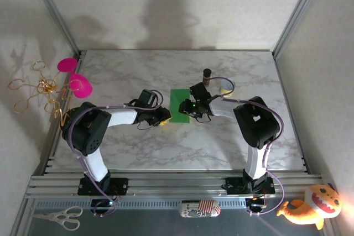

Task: Fold a paper plane with a square sheet of paper (pick it up from the middle)
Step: Third fold the triangle at the center of the table.

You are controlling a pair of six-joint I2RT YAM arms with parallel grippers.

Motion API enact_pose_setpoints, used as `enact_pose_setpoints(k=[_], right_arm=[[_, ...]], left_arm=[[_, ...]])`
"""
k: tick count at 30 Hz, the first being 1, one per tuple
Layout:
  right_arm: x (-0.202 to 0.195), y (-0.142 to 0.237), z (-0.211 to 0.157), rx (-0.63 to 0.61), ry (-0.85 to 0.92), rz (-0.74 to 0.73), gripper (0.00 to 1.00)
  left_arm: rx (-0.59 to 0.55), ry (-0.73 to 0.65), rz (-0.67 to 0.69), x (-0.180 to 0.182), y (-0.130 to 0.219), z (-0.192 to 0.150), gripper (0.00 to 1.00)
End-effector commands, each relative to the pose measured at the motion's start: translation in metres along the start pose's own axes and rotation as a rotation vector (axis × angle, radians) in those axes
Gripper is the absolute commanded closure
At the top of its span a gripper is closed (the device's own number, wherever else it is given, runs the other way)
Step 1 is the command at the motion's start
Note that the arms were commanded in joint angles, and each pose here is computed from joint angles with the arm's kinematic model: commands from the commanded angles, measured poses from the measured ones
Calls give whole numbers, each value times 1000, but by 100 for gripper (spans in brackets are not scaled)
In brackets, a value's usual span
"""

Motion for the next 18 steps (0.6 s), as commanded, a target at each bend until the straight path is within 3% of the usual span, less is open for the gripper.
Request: enact_pose_setpoints(k=[1, 6, 18], right_arm=[[-31, -16, -15, 77, -34, -128, 62], [-31, -17, -15, 80, -34, -130, 62], [-35, -17, -18, 83, -34, -139, 63]], left_arm=[[26, -4, -31, -7, -7, 0, 70], [38, -8, -54, -10, -9, 0, 75], [15, -51, -162, -29, 0, 10, 76]])
Point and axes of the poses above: each hand's point on the last joint's axis, 136 mm out from that joint toward the fingers, its own y axis back along the fingers, its own x axis along the line the jaws close on, z = x × y, the point moved 9 cm from there along y, back along the fingers, and after that the axes turned 5 degrees about -y, right-handed, at the moved point
